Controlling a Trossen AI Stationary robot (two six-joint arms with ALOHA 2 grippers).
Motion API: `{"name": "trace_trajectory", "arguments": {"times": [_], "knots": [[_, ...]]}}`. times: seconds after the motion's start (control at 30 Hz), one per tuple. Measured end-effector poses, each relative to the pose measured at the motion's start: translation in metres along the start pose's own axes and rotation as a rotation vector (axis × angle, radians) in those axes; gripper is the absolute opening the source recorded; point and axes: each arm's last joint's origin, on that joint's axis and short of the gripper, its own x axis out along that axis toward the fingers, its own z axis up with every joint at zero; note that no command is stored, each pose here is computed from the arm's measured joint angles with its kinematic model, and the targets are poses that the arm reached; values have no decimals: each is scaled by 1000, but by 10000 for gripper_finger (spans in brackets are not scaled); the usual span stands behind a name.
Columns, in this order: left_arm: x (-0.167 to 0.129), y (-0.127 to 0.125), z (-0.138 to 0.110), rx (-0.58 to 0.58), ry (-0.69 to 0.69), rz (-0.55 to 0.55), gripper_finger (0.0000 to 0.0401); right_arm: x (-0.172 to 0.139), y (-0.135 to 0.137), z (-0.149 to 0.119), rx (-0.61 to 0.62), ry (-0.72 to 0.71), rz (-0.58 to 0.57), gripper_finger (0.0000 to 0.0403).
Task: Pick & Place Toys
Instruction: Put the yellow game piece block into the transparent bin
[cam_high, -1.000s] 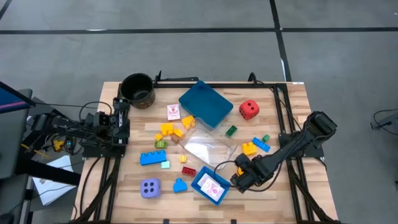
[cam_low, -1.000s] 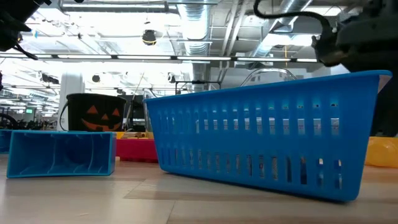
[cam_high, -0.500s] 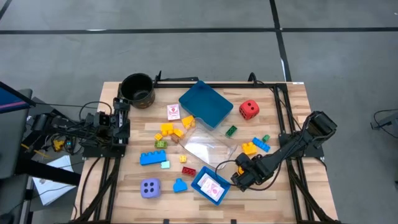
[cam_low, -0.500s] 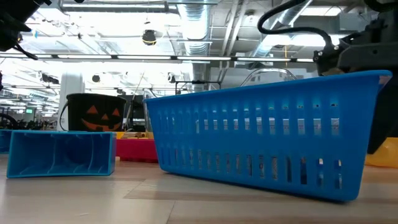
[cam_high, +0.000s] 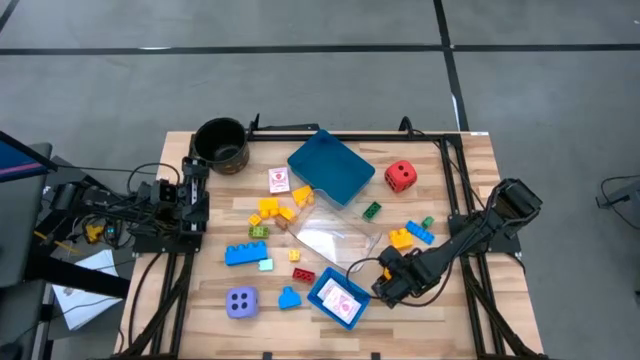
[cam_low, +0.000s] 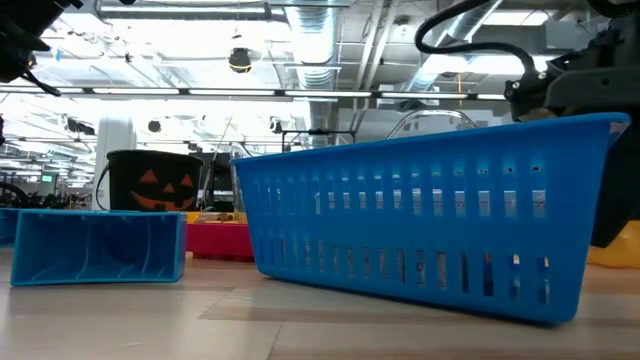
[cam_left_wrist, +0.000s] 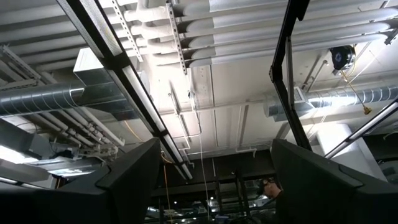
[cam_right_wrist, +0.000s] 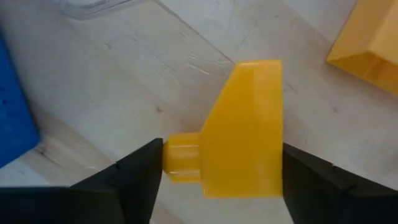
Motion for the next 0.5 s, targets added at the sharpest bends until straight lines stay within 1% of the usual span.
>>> {"name": "trace_trajectory", "arguments": {"times": [0.13, 0.2, 0.3, 0.37, 0.5], "knots": [[0, 0, 0, 0, 0, 0, 301, -3, 2, 1, 2, -13, 16, 237], [0, 0, 0, 0, 0, 0, 301, -2, 3, 1, 6, -10, 21, 230], [0, 0, 0, 0, 0, 0, 301, -4, 3, 0, -2, -8, 12, 213], [0, 0, 0, 0, 0, 0, 301, -6, 6, -1, -6, -3, 21, 192], [0, 0, 0, 0, 0, 0, 301, -11, 10, -4, -16, -23, 42, 138]]}}
